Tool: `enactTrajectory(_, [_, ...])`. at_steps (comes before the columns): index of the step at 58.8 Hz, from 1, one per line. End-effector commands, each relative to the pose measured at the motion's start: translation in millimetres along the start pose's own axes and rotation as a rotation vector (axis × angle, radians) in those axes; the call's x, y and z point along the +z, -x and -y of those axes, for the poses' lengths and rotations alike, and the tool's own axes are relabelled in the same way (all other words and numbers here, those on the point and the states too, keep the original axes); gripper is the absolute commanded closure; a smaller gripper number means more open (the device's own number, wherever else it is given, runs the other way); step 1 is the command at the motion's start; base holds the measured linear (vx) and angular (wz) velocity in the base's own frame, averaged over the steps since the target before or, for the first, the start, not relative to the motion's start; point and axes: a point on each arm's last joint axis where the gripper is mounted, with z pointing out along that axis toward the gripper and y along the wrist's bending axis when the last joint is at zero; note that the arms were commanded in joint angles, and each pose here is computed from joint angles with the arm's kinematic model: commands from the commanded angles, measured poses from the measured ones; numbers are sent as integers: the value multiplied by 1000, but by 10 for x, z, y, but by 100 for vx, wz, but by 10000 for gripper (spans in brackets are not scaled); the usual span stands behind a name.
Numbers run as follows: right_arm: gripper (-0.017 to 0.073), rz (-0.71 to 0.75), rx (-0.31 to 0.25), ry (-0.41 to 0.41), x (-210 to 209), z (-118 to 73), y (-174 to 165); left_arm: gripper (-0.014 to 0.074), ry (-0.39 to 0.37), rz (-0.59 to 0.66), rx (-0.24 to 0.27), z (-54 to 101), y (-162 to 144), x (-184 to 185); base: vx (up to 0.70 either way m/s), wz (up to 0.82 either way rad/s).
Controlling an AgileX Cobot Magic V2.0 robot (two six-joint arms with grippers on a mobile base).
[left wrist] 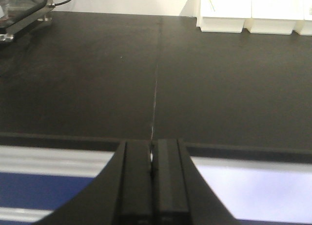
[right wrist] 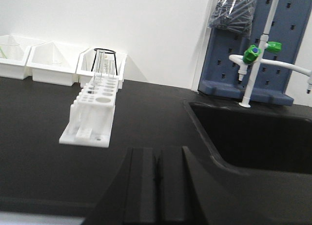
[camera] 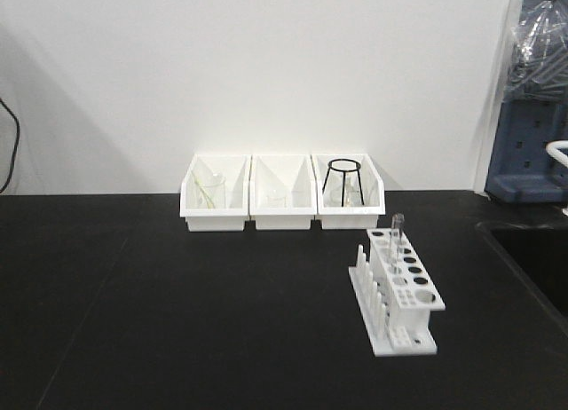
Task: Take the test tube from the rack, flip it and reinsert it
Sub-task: 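Lower the open right gripper around a clear test tube in the rack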
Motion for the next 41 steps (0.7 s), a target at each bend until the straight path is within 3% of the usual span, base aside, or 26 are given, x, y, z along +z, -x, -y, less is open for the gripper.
enactTrajectory(1, [568, 94, -14, -22, -9, 17, 82, 600, -23, 96, -2, 18, 82, -12, 42, 3])
enactTrajectory(41, [568, 94, -14, -22, -9, 17, 82, 600, -23, 96, -2, 18, 82, -12, 33, 4])
